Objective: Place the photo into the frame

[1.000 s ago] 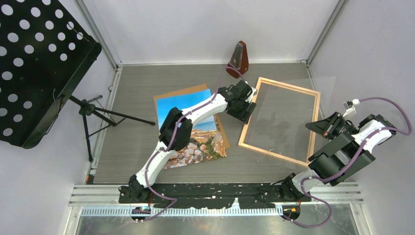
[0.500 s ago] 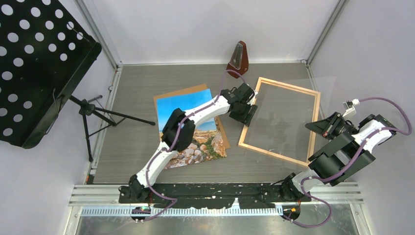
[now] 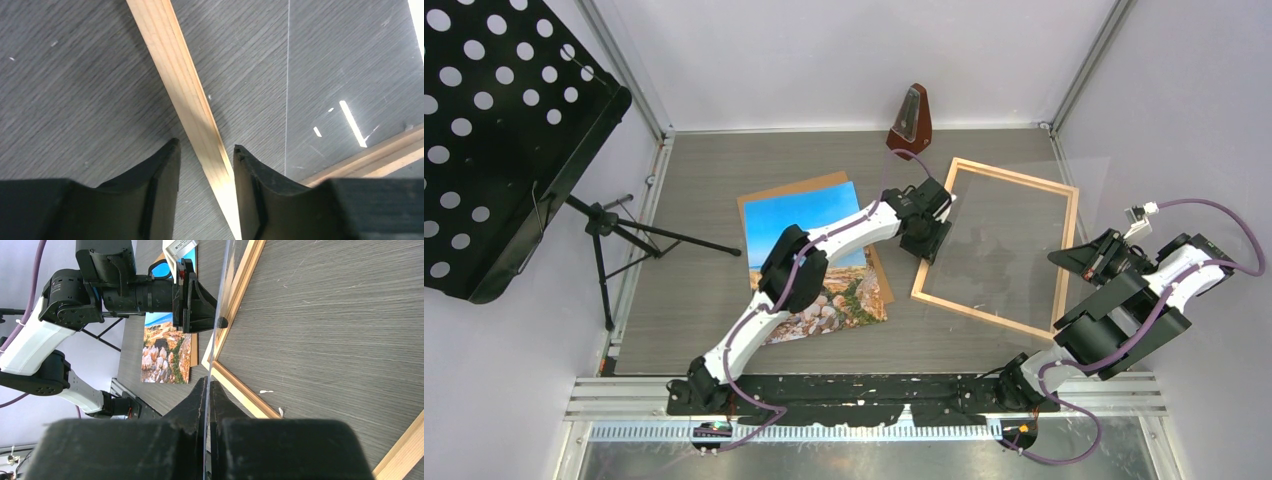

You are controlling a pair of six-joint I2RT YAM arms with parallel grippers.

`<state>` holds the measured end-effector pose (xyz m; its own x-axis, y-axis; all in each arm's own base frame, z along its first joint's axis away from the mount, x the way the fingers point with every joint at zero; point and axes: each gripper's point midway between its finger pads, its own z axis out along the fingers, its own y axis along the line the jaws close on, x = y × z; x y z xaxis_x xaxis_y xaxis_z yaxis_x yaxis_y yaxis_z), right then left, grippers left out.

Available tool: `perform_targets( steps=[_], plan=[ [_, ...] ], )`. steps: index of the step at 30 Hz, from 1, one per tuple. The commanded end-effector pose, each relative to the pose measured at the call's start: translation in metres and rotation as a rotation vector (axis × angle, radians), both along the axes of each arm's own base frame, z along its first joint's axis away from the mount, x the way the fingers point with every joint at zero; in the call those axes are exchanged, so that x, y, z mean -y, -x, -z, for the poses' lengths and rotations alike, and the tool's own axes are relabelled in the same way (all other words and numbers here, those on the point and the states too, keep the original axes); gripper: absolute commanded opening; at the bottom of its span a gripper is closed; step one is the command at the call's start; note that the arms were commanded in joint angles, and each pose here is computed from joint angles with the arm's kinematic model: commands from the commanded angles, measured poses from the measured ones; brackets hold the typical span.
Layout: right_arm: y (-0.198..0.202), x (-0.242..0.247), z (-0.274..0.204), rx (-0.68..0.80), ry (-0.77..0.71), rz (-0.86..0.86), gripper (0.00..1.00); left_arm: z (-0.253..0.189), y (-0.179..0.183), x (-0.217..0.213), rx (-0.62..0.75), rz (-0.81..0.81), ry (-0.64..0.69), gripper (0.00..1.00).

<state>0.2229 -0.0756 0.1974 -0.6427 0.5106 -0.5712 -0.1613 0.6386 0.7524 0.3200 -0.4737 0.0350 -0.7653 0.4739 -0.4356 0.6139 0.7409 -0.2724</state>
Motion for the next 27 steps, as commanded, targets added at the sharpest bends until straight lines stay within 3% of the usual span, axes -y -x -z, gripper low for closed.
perform_targets(
  steps=[1, 5, 8, 27],
  plan=[
    [-0.004, 0.005, -0.011, 0.042, -0.008, 0.023, 0.06, -0.002, 0.006, 0.001, -0.008, -0.032, -0.011, 0.39],
    [-0.004, 0.005, -0.009, 0.04, -0.001, 0.018, 0.06, 0.0, 0.008, -0.003, -0.019, -0.051, -0.02, 0.25],
    [-0.004, 0.005, -0.007, 0.041, -0.004, 0.015, 0.06, 0.0, 0.01, -0.007, -0.023, -0.07, -0.028, 0.01],
    [-0.019, -0.005, 0.008, 0.053, -0.053, -0.054, 0.06, 0.015, 0.046, -0.055, -0.12, -0.293, -0.11, 0.0]
  ],
)
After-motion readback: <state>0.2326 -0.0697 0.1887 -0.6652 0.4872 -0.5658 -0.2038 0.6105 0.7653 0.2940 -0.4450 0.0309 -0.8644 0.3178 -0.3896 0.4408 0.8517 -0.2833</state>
